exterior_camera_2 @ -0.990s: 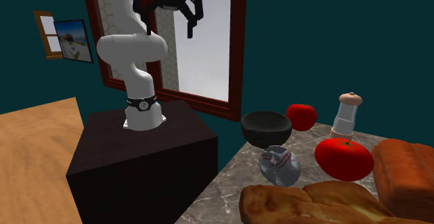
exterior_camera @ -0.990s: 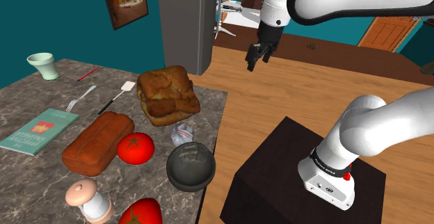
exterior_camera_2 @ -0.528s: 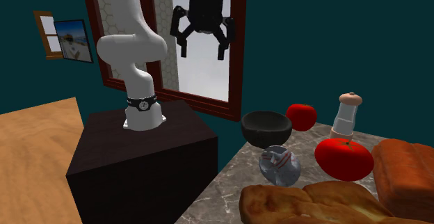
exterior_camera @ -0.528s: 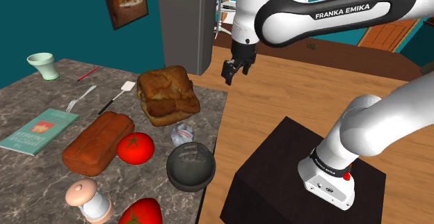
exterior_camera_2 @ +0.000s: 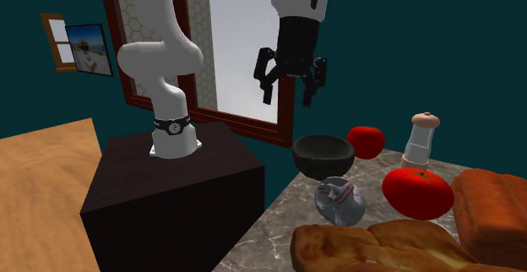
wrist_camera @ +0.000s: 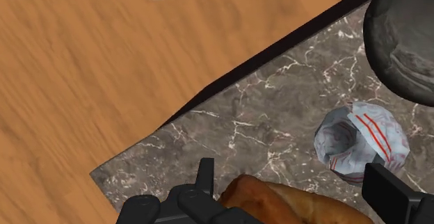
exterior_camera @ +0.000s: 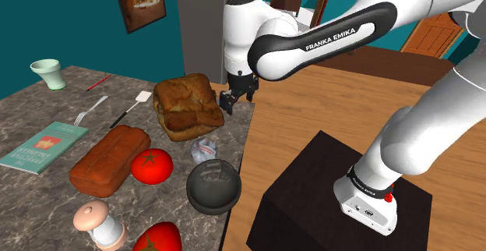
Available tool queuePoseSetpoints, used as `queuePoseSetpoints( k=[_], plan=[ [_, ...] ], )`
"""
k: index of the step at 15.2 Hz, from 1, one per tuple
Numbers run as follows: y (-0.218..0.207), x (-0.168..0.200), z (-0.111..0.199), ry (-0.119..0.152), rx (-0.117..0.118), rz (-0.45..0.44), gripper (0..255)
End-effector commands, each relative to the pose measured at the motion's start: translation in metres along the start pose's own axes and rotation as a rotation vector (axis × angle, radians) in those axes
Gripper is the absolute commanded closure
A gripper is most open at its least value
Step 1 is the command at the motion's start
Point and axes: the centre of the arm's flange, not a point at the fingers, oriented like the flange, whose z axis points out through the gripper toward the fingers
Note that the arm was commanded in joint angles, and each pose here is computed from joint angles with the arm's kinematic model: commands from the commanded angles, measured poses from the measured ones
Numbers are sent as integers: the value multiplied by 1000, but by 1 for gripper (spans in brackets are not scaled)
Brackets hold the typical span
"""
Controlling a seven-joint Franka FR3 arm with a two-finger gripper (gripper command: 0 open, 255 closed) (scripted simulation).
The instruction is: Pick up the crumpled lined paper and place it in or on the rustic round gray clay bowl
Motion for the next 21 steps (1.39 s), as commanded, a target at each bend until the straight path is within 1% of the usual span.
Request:
queuePoseSetpoints(
  k=[1,14,21],
  plan=[
    [-22,9,12,-5,-10,0,0],
    [-165,66,110,-42,-80,-7,0],
    [-165,65,144,-43,-81,-7,0]
  ],
)
